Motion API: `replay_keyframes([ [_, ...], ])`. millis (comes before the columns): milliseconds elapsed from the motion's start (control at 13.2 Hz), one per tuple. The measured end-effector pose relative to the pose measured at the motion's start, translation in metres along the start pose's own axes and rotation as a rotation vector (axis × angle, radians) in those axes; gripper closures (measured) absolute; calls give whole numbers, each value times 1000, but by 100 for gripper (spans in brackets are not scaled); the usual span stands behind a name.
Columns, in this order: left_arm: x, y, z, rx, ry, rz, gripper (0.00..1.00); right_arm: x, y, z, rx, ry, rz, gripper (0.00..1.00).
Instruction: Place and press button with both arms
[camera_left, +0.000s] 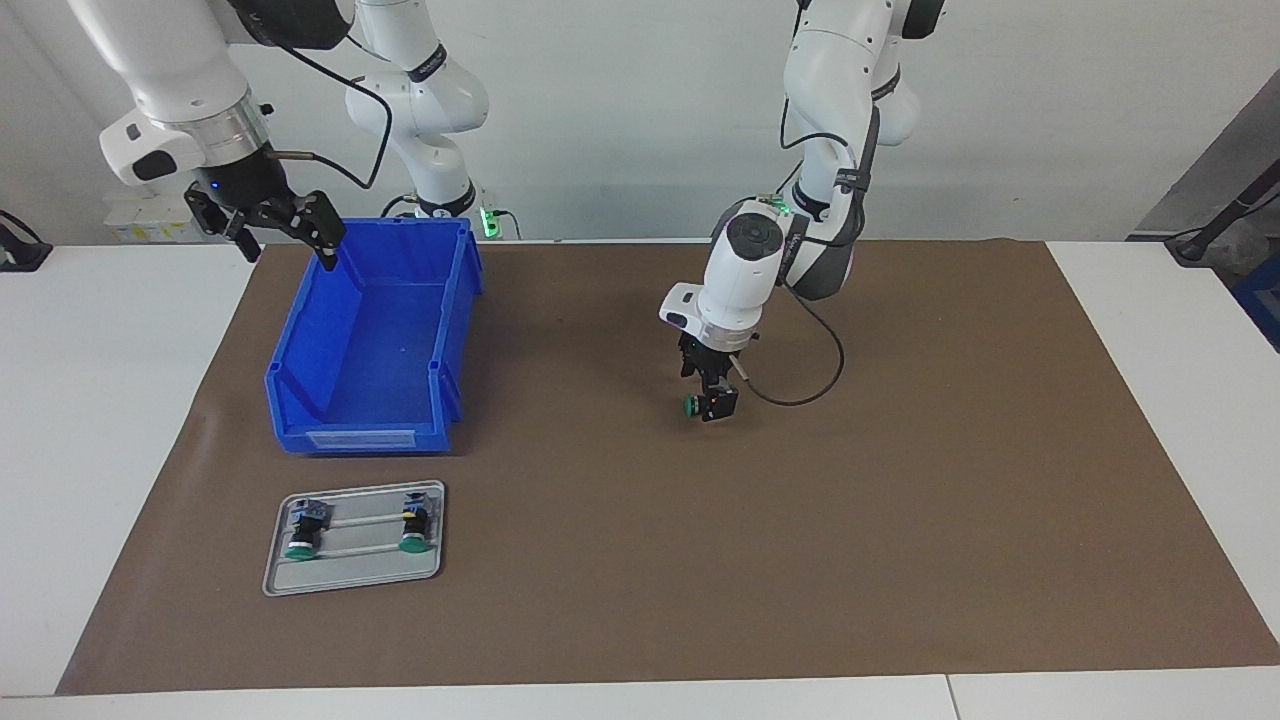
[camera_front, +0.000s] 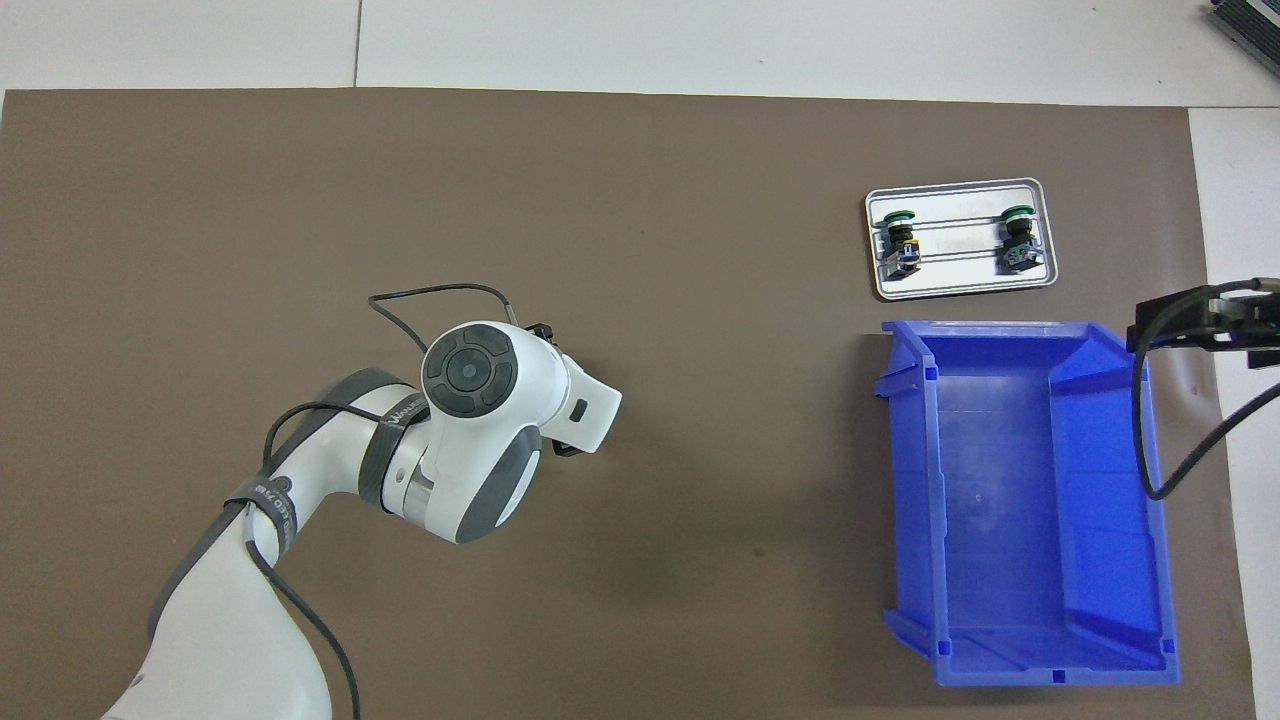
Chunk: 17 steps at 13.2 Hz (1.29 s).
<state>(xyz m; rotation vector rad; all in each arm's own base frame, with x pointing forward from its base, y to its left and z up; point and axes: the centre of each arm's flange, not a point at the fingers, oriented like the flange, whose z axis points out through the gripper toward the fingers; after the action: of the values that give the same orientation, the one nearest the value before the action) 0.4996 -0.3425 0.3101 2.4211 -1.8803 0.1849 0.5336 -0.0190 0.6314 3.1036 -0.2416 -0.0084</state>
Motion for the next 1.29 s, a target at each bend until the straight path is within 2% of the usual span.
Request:
replay_keyframes([
  [683, -7, 4, 20, -22, -27, -2, 7, 0, 0, 0, 0, 0, 0, 0],
  [911, -6, 3, 17, -12, -19, 0, 46, 0, 0, 0, 0, 0, 0, 0],
  [1063, -6, 2, 15, -8, -17, 0, 66, 0, 0, 0, 0, 0, 0, 0],
  [1291, -6, -1, 14, 0, -10, -4, 66, 0, 0, 0, 0, 0, 0, 0],
])
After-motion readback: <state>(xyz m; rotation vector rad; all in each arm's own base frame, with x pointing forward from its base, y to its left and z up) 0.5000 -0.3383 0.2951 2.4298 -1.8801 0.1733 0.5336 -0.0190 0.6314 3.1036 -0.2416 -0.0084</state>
